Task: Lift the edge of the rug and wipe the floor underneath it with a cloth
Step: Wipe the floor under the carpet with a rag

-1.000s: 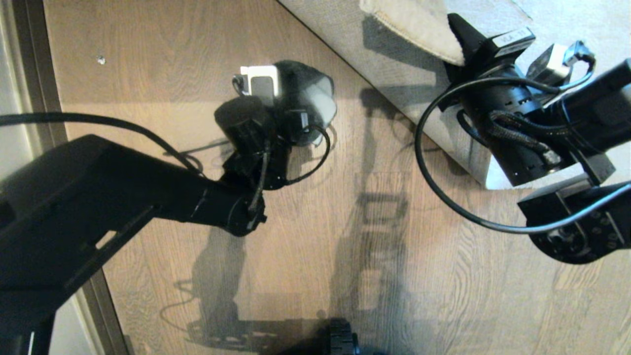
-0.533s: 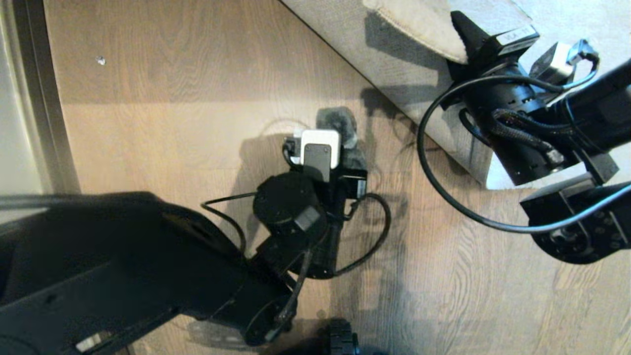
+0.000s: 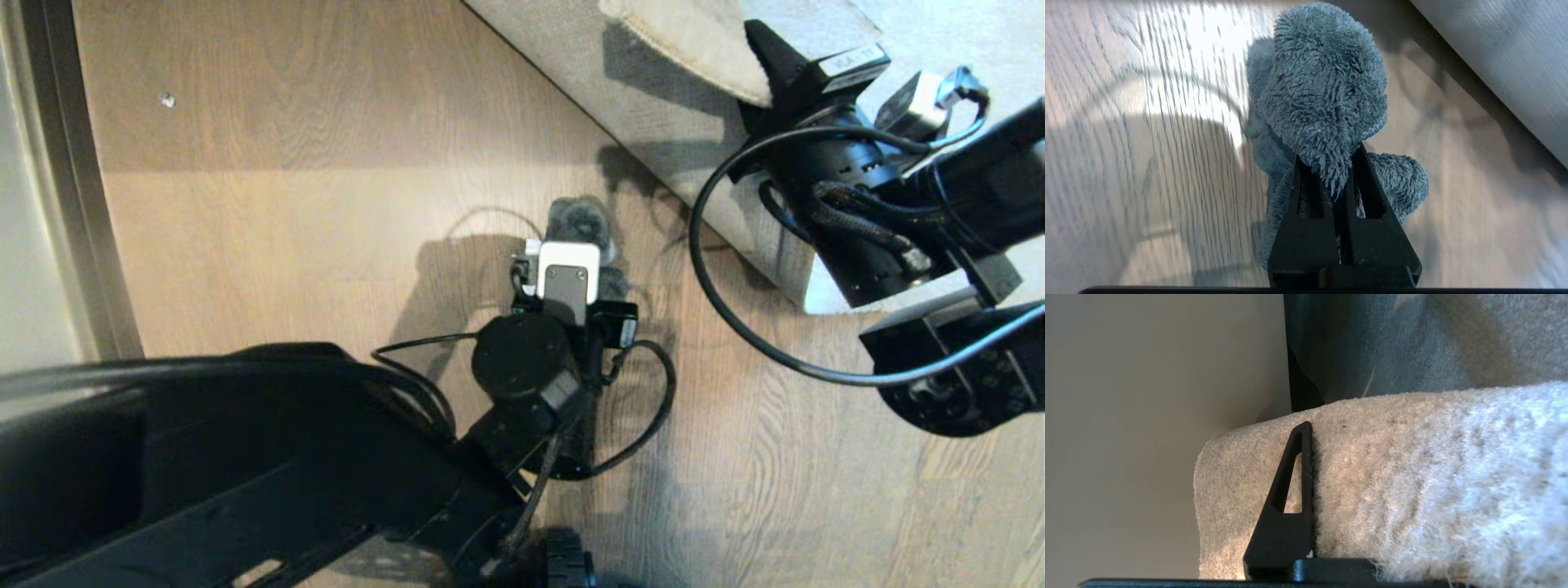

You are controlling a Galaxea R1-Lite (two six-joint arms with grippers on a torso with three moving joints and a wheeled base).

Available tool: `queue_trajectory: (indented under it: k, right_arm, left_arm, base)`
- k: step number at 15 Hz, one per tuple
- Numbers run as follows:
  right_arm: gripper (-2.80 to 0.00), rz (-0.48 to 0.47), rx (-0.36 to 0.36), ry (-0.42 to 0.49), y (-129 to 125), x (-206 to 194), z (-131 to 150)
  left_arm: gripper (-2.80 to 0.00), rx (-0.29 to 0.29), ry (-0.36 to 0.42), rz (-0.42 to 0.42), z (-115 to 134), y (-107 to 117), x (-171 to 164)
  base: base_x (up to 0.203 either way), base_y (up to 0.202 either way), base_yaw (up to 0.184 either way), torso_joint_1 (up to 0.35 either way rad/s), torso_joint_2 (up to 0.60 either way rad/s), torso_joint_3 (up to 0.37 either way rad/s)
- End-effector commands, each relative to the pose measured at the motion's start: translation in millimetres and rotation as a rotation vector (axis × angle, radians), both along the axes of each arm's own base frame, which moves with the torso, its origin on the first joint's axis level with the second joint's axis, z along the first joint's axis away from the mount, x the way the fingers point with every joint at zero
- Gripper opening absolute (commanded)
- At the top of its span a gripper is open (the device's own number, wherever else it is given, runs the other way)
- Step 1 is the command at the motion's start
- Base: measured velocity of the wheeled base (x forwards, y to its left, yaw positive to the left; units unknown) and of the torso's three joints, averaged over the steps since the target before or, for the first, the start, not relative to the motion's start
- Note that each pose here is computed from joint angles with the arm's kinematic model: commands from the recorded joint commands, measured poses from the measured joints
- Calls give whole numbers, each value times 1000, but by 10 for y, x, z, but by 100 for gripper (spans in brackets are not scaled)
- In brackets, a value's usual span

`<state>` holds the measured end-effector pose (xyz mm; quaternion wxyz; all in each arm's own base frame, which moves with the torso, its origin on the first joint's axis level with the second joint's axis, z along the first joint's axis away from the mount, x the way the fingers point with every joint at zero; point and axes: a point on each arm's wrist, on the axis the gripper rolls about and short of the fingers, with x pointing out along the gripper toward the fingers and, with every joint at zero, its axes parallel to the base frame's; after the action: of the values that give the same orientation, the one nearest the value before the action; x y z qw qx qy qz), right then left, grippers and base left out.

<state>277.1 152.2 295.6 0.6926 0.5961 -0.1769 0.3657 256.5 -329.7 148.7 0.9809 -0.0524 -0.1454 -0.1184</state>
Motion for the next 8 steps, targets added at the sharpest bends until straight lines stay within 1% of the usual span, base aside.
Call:
queue_trajectory:
  k: [1, 3, 5, 8]
  right_arm:
    - [-280, 4, 23, -31, -6, -15, 13]
    - [-280, 3, 20, -24, 0, -3, -10]
    - [-280, 5, 15, -15, 5, -5, -33]
    - [-280, 6, 12, -7, 2, -9, -55]
  left_arm:
    - [-280, -5, -6, 38, -132, -50, 244]
    - [-280, -12, -18, 89, -179, 23, 538]
    - [-280, -9, -33, 149, -171, 189, 850]
    - [-280, 7, -47, 199, -179, 456, 1155]
  base:
    - [0, 0, 0, 0, 0, 0]
    - [0, 0, 0, 0, 0, 0]
    - [0, 0, 0, 0, 0, 0]
    - [0, 0, 0, 0, 0, 0]
